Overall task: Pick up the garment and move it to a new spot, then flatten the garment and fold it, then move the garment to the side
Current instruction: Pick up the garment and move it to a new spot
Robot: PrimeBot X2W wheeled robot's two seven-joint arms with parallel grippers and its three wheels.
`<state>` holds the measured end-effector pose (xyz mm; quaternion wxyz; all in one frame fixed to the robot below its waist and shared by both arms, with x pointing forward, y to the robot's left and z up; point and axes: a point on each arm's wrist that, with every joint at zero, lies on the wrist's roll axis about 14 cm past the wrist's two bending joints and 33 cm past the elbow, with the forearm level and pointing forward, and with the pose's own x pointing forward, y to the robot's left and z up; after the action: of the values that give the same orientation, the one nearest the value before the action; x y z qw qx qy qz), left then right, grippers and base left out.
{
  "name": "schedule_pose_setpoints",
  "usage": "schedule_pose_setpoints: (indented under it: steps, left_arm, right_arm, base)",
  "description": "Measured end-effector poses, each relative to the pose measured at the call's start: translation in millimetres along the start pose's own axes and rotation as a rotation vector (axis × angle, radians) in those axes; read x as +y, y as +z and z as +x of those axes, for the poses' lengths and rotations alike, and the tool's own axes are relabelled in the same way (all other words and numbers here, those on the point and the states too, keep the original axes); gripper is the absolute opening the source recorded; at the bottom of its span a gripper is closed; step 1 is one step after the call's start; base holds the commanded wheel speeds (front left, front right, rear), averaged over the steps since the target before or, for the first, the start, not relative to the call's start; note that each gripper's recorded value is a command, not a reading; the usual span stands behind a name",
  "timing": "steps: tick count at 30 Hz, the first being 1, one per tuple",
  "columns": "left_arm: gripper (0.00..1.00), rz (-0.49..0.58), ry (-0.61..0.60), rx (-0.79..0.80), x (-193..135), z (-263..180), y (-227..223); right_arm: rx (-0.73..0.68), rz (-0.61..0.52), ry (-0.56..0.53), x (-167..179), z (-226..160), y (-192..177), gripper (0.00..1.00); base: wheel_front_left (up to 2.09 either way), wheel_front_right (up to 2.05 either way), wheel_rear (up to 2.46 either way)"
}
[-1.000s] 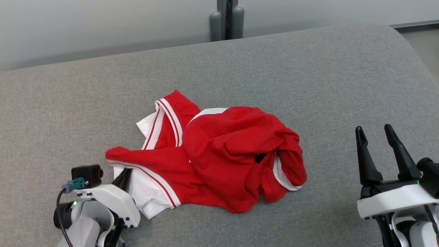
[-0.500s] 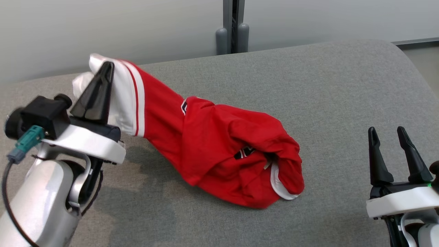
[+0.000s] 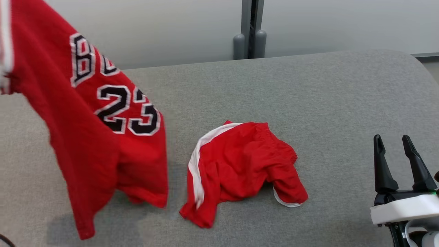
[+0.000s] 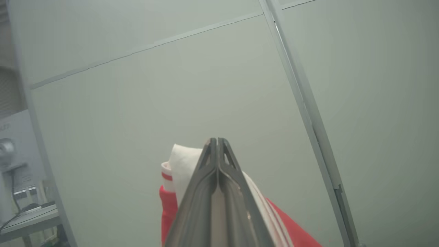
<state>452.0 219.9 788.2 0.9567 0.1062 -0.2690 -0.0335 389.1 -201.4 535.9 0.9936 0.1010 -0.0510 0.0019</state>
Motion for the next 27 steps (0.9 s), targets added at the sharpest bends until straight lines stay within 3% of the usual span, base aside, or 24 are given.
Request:
schedule_pose_setpoints:
  steps: [6,9,15,19,27]
  left_arm:
    - [0.0,0.135,0.207,0.104,105,-8,-13]
    - [0.0,0.159,0.264,0.149,136,-12,-28]
    - [0.0,0.146,0.327,0.187,167,-15,-72]
    - [0.0,0.096,0.4,0.309,183,-35,-137]
    - [0.0,-0.135,0.514,0.691,145,-135,-297]
  right_arm:
    - [0.026,0.004,0.069,23,15,-11,1.0]
    - [0.035,0.003,0.107,37,27,-16,1.0]
    - [0.077,-0.004,0.166,57,50,-34,1.0]
    - [0.096,-0.004,0.189,65,66,-46,1.0]
    - [0.159,-0.018,0.177,58,81,-75,1.0]
  base:
    - [0.0,0.0,0.0]
    - [0.0,0.0,0.0]
    - [0.0,0.0,0.0]
    - [0.0,0.0,0.0]
    - [0.0,0.0,0.0]
